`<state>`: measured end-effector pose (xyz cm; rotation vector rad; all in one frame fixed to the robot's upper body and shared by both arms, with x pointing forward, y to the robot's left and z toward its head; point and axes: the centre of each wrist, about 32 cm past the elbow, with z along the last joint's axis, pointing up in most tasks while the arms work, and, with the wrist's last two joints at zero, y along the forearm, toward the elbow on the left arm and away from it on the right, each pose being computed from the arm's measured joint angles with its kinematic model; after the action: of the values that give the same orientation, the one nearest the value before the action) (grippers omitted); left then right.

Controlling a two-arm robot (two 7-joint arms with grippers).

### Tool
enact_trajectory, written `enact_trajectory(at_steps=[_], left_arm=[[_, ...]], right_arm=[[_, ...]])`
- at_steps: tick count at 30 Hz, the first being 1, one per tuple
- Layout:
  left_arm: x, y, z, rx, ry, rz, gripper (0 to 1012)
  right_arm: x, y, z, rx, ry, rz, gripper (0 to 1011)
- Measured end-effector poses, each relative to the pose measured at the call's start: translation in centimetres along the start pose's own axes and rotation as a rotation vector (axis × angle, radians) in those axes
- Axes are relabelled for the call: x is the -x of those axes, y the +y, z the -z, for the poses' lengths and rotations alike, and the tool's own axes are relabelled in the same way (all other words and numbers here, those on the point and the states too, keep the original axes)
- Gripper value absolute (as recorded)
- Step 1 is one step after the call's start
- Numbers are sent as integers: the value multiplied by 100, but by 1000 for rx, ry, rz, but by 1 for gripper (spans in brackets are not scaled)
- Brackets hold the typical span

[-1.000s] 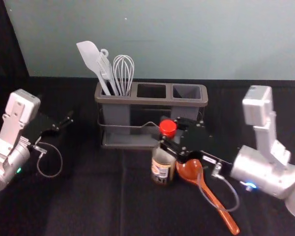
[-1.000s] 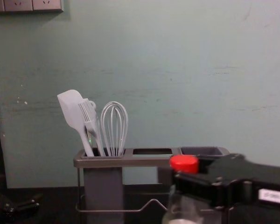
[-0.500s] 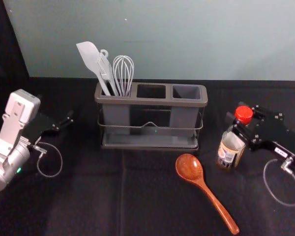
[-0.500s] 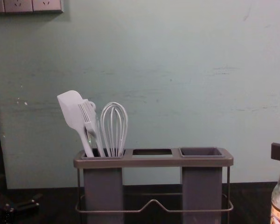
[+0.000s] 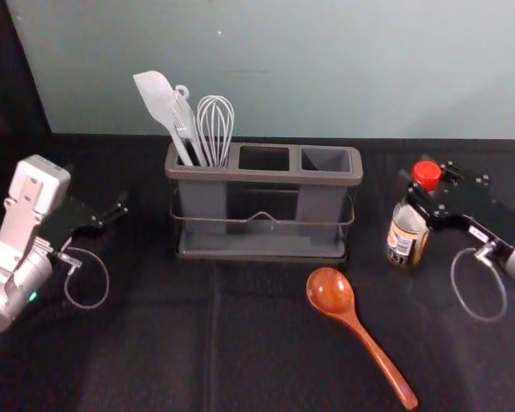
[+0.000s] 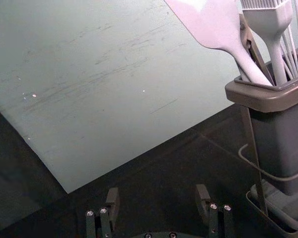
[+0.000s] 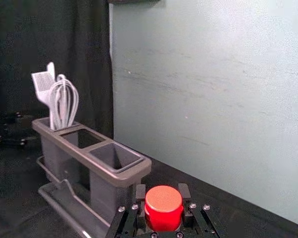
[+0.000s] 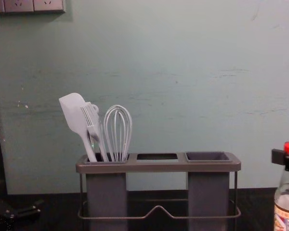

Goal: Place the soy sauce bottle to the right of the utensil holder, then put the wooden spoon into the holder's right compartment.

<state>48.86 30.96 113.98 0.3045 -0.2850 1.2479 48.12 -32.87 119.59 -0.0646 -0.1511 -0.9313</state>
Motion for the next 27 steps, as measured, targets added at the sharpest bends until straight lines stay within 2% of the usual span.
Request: enact_trajectory(at_steps=[9,27], left_arm=[[0,0,0,0,0,0,1005],[0,0,0,0,0,0,1005]], right_arm=[[-69,271,93,-1,13,32,395],[-118,509,156,-3,33,21,395]])
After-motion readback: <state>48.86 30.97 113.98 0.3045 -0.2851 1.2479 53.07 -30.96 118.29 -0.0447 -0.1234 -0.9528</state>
